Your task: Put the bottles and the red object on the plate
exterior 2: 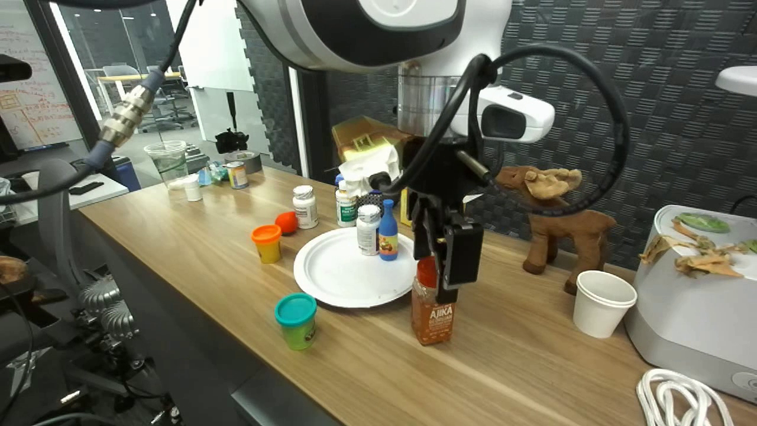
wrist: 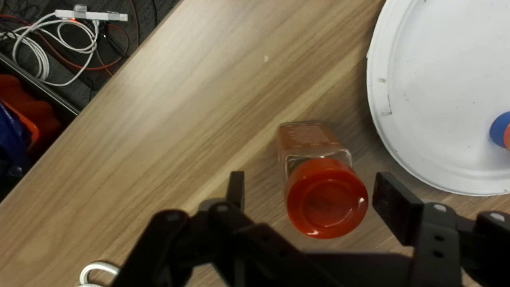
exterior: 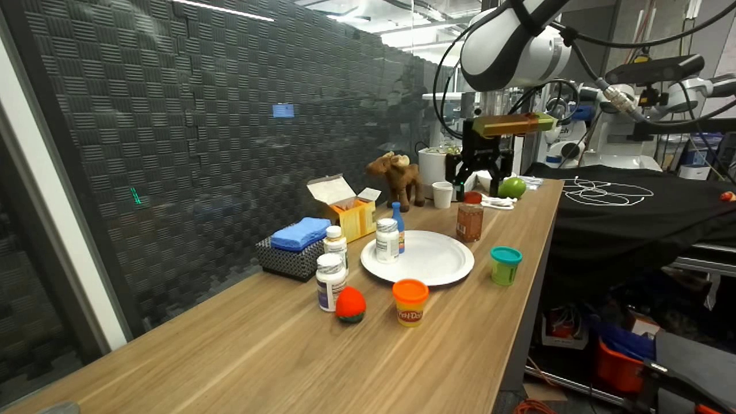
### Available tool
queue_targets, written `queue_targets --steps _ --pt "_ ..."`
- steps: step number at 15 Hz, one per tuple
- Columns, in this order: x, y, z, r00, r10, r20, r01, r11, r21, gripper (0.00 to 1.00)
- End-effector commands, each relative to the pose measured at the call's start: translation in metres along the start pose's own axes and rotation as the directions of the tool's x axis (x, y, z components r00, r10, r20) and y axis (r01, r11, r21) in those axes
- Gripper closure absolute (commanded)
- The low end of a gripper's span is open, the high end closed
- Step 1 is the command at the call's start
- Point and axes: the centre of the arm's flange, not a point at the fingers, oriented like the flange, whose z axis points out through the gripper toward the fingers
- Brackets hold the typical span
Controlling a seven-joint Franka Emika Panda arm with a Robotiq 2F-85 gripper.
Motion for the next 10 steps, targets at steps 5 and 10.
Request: queue_targets --steps 5,10 --pt "0.011 -0.001 -0.013 0.998 -0.032 -0.047 0.034 0.998 0.048 0.76" --pt "0.011 0.001 -0.024 0.997 -0.037 -0.065 0.04 0.998 0.052 0.76"
